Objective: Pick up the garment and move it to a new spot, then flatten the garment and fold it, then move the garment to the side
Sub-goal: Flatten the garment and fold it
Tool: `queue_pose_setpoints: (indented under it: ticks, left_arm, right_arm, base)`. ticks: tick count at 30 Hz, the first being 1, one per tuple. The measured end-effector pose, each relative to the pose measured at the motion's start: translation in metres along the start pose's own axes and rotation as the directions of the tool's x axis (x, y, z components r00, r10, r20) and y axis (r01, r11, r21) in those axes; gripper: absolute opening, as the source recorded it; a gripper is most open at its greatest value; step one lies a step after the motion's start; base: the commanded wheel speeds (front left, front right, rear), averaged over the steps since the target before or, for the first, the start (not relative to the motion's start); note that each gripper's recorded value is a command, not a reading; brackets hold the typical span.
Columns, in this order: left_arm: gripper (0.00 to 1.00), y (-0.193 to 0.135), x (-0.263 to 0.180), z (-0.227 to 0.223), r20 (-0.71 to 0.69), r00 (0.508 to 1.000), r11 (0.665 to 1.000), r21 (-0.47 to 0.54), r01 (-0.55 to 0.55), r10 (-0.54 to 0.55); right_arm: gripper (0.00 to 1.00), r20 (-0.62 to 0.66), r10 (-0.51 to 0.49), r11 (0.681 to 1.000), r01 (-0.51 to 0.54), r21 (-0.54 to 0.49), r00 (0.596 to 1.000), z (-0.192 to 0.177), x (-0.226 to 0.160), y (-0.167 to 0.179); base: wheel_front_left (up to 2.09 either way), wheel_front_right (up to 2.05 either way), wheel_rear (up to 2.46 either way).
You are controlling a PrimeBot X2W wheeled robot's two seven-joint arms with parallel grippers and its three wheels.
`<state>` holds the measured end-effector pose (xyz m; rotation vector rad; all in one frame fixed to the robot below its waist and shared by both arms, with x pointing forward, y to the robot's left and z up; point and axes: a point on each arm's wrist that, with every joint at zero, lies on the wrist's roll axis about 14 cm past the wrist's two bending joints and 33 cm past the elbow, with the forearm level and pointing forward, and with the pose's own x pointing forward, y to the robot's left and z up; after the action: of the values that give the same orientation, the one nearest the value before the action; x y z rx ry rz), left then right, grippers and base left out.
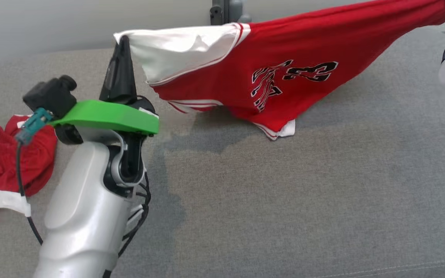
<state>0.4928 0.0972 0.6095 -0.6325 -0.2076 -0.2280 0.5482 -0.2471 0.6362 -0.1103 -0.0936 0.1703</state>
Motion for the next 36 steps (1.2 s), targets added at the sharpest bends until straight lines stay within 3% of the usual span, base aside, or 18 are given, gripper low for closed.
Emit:
queue_pose_setpoints:
  ticks: [7, 12, 20, 23, 24, 29, 30, 31, 36]
  left_arm:
    - [0.00, -0.064, 0.015, 0.062, 0.092, 0.982, 0.986, -0.012, 0.165, -0.163]
    - [0.00, -0.097, 0.007, 0.051, 0.002, 0.967, 0.967, -0.009, 0.253, -0.253]
    - [0.00, -0.028, -0.025, -0.005, -0.095, 0.992, 0.997, -0.001, 0.084, -0.083]
    - [0.00, 0.002, -0.040, -0.030, -0.152, 0.988, 1.000, -0.018, -0.001, -0.002]
    - [0.00, 0.010, -0.044, -0.038, -0.168, 0.986, 0.999, -0.021, -0.024, 0.020]
    - [0.00, 0.043, -0.064, -0.067, -0.227, 0.967, 0.990, -0.048, -0.132, 0.118]
    - [0.00, 0.049, -0.067, -0.071, -0.232, 0.963, 0.987, -0.046, -0.152, 0.137]
    - [0.00, 0.055, -0.069, -0.073, -0.234, 0.960, 0.985, -0.044, -0.168, 0.153]
    - [0.00, 0.071, -0.074, -0.080, -0.234, 0.953, 0.979, -0.020, -0.205, 0.195]
  right_arm:
    - [0.00, 0.055, -0.046, 0.998, 0.043, 0.048, 0.997, 0.038, -0.041, -0.019]
    - [0.00, 0.035, -0.083, 0.994, 0.080, 0.077, 0.996, 0.033, -0.078, -0.036]
    - [0.00, -0.126, -0.111, 0.970, 0.135, 0.200, 0.986, -0.076, -0.135, -0.023]
    - [0.27, -0.176, -0.102, 0.948, 0.149, 0.282, 0.979, -0.116, -0.150, 0.002]
    - [0.40, -0.188, -0.096, 0.944, 0.149, 0.295, 0.977, -0.126, -0.154, 0.010]
    - [0.50, -0.237, -0.077, 0.914, 0.163, 0.371, 0.969, -0.163, -0.168, 0.048]
    - [0.83, -0.252, -0.078, 0.908, 0.173, 0.381, 0.964, -0.170, -0.172, 0.053]
    - [1.00, -0.271, -0.076, 0.906, 0.180, 0.382, 0.960, -0.177, -0.176, 0.057]
    - [1.00, -0.316, -0.069, 0.898, 0.197, 0.394, 0.946, -0.195, -0.189, 0.072]
  base:
    - [0.00, 0.00, 0.00]
    - [0.00, 0.00, 0.00]
    - [0.00, 0.00, 0.00]
    - [0.00, 0.00, 0.00]
    - [0.00, 0.00, 0.00]
    - [0.00, 0.00, 0.00]
    - [0.00, 0.00, 0.00]
    - [0.00, 0.00, 0.00]
    - [0.00, 0.00, 0.00]
